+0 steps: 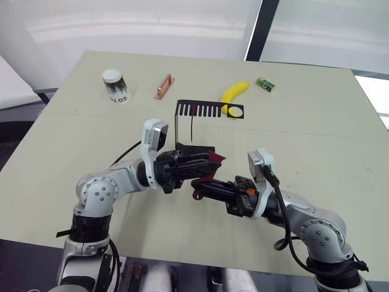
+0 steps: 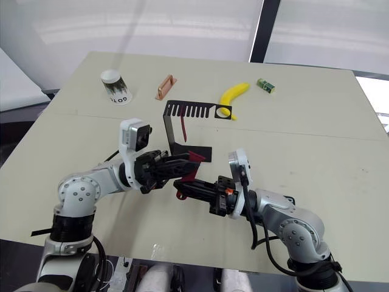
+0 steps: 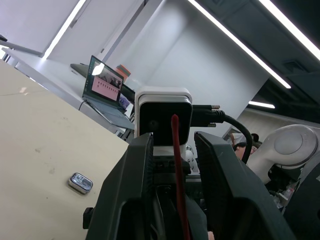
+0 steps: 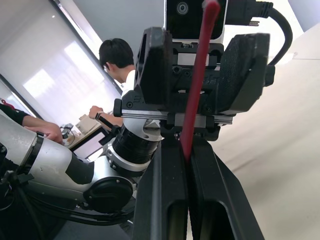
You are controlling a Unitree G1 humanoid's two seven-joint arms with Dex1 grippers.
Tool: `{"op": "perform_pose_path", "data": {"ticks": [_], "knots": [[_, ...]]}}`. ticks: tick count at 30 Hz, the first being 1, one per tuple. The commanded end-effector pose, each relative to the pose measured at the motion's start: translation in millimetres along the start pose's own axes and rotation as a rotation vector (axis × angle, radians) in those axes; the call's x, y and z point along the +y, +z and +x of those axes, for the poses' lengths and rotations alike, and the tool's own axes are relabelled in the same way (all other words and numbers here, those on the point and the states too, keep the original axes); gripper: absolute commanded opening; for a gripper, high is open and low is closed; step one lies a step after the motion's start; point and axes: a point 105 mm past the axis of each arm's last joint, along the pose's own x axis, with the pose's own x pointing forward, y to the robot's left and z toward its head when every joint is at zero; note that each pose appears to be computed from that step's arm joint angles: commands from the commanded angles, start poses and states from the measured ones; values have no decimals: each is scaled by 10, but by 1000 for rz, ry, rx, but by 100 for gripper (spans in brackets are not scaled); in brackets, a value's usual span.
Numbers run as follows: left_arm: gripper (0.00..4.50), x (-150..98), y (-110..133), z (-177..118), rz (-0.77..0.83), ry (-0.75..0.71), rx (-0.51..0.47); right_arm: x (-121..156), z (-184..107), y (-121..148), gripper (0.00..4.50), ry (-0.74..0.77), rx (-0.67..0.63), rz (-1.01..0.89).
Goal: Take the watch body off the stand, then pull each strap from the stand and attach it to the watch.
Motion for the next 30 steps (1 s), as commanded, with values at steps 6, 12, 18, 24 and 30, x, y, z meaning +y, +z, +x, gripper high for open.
{"op": "perform_pose_path", "data": {"ticks": [6, 12, 18, 24, 30], "knots": [[144, -52, 26, -13, 15, -7, -15, 63, 5, -1, 0, 28, -7, 1], [144, -56, 19, -7, 11, -15, -13, 70, 1, -22, 0, 34, 5, 3], [144, -64, -1, -6, 2, -22, -10, 75, -3, -40, 0, 33, 8, 6], [144, -65, -34, 5, -6, -26, -10, 91, -2, -53, 0, 35, 8, 9], [144, -47, -79, -1, -18, -19, -13, 94, 0, -47, 0, 33, 4, 7]]}}
